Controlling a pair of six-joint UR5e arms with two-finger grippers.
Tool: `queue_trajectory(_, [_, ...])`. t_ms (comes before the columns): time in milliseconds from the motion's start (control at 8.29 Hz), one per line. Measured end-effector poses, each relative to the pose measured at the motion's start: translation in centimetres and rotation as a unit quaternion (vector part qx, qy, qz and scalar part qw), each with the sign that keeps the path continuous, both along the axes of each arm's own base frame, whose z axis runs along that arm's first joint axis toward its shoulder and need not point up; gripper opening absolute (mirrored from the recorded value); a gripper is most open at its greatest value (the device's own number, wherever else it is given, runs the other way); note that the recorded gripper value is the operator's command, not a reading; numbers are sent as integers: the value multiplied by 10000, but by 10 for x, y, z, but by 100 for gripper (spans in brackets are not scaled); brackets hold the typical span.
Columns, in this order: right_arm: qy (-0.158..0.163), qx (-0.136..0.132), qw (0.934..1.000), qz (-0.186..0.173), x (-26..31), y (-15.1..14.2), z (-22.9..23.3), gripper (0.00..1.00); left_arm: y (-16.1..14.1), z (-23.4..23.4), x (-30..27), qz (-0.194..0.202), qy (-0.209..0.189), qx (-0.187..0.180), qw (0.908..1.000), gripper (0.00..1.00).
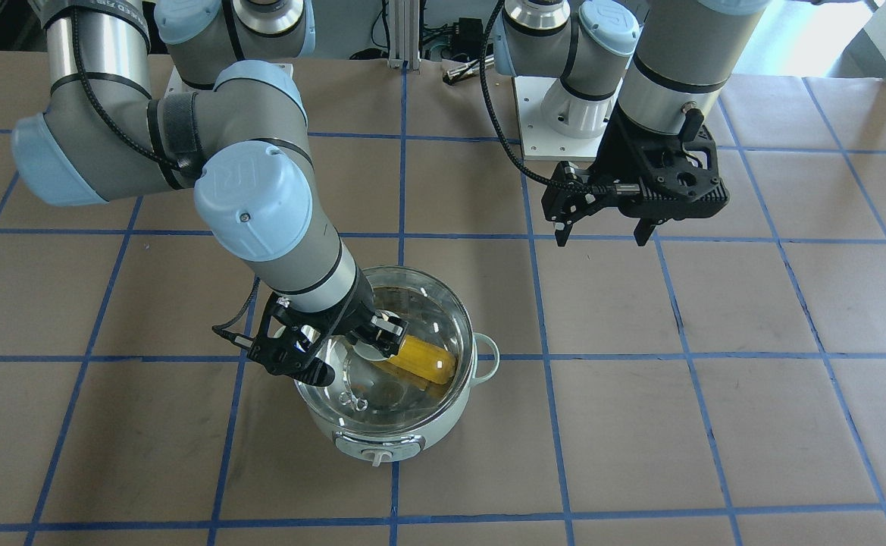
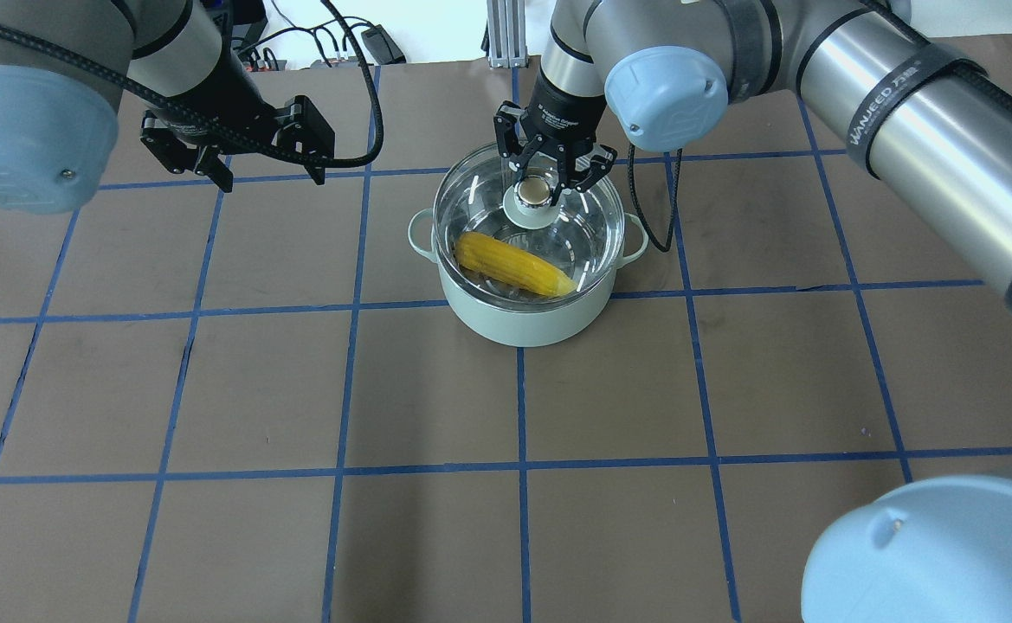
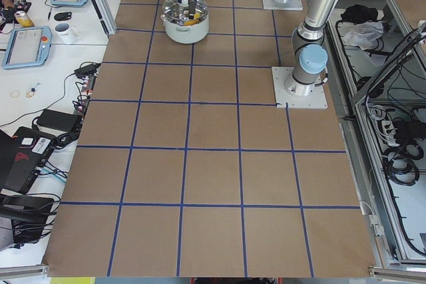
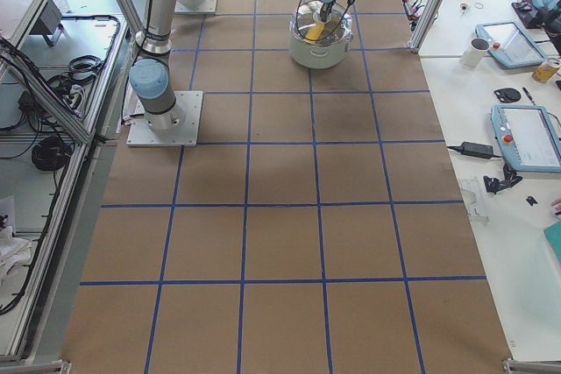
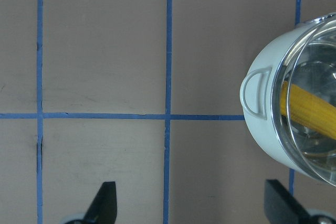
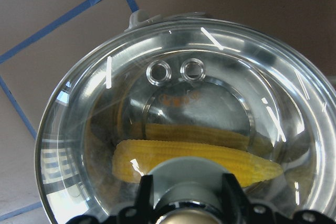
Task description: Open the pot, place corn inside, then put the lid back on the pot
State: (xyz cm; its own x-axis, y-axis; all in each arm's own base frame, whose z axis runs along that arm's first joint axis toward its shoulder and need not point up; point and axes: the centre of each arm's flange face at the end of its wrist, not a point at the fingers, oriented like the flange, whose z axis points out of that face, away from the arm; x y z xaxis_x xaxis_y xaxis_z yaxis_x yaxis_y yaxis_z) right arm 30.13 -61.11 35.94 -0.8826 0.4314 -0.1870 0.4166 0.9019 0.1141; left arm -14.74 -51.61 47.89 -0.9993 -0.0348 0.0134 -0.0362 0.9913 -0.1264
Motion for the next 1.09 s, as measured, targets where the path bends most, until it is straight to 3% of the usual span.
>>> queue_trajectory(1085, [-46, 45, 10000, 28, 2, 2, -4, 41, 0, -12, -1, 14, 29, 117, 9999, 100])
